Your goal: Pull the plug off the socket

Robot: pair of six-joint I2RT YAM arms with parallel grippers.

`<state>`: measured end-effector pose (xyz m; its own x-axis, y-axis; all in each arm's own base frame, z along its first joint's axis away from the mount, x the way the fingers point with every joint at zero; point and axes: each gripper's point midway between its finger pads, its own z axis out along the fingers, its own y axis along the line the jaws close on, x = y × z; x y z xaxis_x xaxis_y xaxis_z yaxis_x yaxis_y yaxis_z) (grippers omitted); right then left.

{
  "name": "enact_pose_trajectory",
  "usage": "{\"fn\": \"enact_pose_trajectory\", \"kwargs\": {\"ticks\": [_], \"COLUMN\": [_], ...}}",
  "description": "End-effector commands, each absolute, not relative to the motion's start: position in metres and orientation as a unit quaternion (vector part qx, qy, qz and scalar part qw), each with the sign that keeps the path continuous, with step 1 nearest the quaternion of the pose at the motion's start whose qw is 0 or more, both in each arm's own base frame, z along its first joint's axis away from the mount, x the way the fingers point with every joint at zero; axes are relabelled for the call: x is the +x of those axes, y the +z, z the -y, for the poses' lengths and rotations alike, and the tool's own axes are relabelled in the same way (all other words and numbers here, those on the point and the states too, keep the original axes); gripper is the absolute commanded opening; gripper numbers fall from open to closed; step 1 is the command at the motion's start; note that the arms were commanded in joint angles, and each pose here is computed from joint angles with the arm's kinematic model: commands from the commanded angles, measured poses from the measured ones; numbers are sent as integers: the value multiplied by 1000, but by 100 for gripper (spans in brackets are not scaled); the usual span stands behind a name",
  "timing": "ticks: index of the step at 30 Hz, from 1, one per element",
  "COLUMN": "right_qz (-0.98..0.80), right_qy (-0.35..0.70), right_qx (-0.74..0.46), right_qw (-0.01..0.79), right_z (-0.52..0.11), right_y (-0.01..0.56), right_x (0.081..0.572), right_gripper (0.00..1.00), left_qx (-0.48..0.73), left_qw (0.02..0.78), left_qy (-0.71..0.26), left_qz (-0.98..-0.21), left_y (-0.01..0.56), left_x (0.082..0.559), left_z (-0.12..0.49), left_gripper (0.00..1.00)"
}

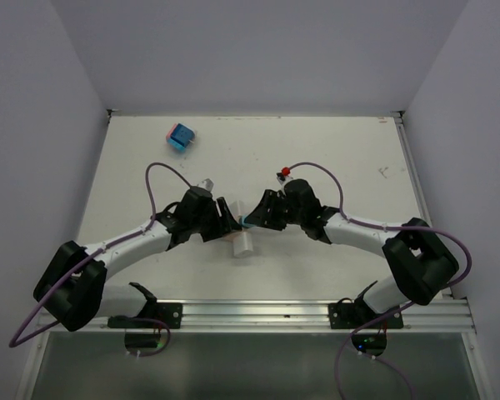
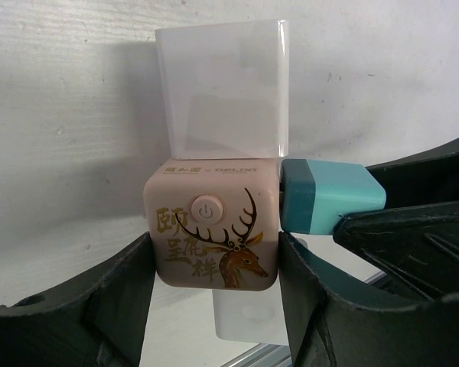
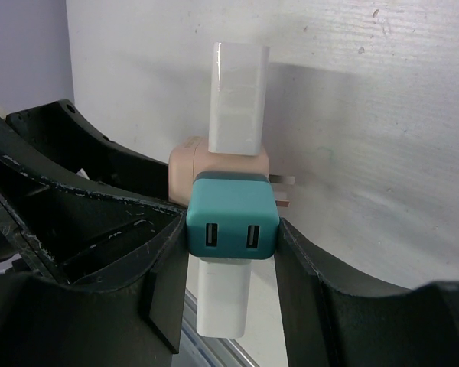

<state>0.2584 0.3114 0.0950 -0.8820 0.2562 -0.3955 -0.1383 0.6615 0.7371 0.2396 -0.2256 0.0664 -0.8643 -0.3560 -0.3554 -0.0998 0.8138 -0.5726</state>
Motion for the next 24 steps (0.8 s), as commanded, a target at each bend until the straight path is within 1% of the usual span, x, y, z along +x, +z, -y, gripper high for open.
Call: {"fn": "enact_pose_trajectory", "kwargs": {"ticks": [1, 8, 24], "right_qz": [-879, -878, -880], "right_qy": [394, 390, 378], "right_qx": [48, 57, 80], "right_qw": [265, 271, 277], "right_z": [-289, -279, -248], "right_y": [103, 106, 108], "right_x": [269, 275, 287], "right_gripper": [0, 0, 0], "left_qx": [-162, -151, -148], "left_qw": [271, 271, 272], "left_qy": [-130, -134, -106], "left_qz": [-940, -941, -945], "left_y": [39, 38, 36], "left_x": [246, 244, 241], "left_z": [158, 159, 148], "left_gripper": [0, 0, 0]}}
